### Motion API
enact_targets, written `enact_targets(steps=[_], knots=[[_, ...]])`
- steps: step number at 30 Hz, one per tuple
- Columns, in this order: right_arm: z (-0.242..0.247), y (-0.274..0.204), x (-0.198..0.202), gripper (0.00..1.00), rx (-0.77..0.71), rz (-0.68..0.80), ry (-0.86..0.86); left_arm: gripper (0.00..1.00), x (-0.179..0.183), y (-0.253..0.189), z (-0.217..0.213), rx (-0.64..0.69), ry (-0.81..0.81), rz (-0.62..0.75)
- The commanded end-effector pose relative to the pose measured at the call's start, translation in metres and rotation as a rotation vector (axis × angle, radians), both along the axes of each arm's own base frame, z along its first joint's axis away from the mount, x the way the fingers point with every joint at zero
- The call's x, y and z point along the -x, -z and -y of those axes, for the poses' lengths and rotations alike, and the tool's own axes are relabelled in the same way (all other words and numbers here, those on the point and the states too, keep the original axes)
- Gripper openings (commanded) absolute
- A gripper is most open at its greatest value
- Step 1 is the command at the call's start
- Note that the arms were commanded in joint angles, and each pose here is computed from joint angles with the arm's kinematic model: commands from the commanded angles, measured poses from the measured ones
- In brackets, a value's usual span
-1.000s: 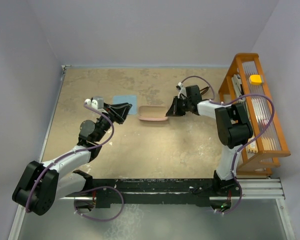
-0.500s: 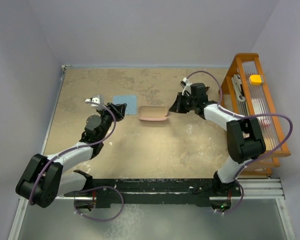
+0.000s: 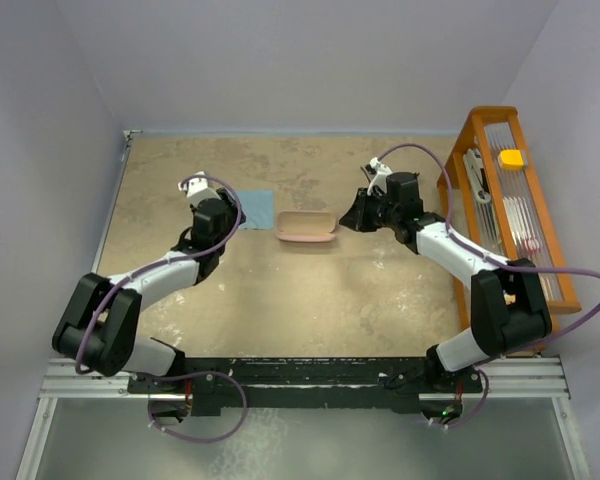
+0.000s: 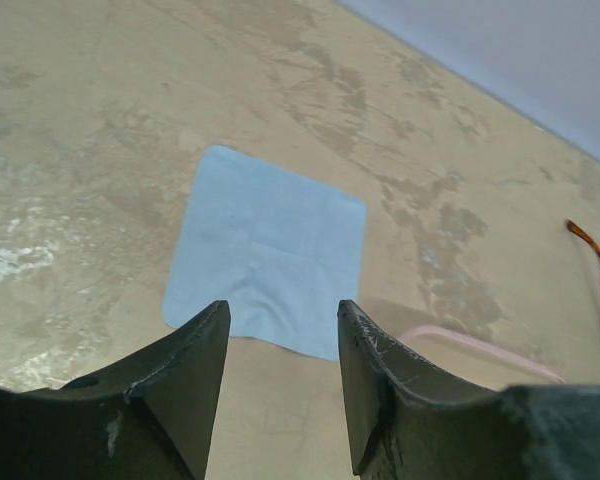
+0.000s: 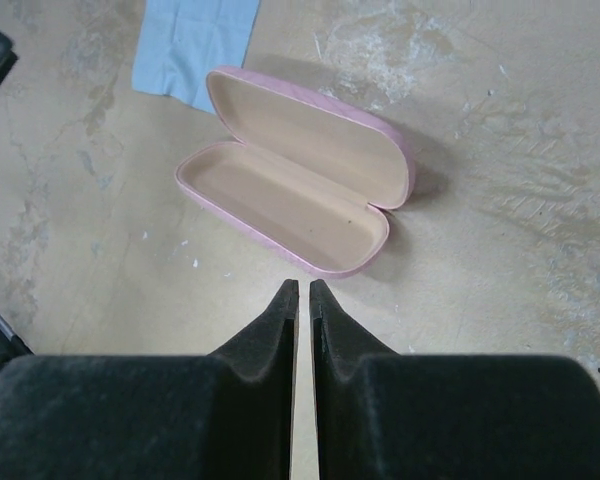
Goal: Organize the sunglasses
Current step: Move the glasses cleaning cloth to the center of the board.
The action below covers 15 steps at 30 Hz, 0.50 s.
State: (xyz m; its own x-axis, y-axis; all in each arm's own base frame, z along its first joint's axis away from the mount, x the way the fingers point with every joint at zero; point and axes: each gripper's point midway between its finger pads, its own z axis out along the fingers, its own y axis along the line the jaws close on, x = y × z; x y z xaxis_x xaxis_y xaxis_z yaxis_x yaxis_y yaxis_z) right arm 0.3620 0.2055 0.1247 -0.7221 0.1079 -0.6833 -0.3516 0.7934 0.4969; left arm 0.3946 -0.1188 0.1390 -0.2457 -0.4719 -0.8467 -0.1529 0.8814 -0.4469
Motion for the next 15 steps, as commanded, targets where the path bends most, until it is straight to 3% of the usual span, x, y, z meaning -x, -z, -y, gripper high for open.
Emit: enact_targets(steps=[1, 15], knots=[[-0.005, -0.030, -0.003, 0.11, -0.037, 0.090, -0.011, 0.43, -0.020, 0.007, -0.023, -0.088, -0.143, -0.074], [-0.013, -0.038, 0.003, 0.11, -0.080, 0.098, -0.055, 0.43, -0.047, 0.069, -0.022, -0.239, -0.165, -0.237]])
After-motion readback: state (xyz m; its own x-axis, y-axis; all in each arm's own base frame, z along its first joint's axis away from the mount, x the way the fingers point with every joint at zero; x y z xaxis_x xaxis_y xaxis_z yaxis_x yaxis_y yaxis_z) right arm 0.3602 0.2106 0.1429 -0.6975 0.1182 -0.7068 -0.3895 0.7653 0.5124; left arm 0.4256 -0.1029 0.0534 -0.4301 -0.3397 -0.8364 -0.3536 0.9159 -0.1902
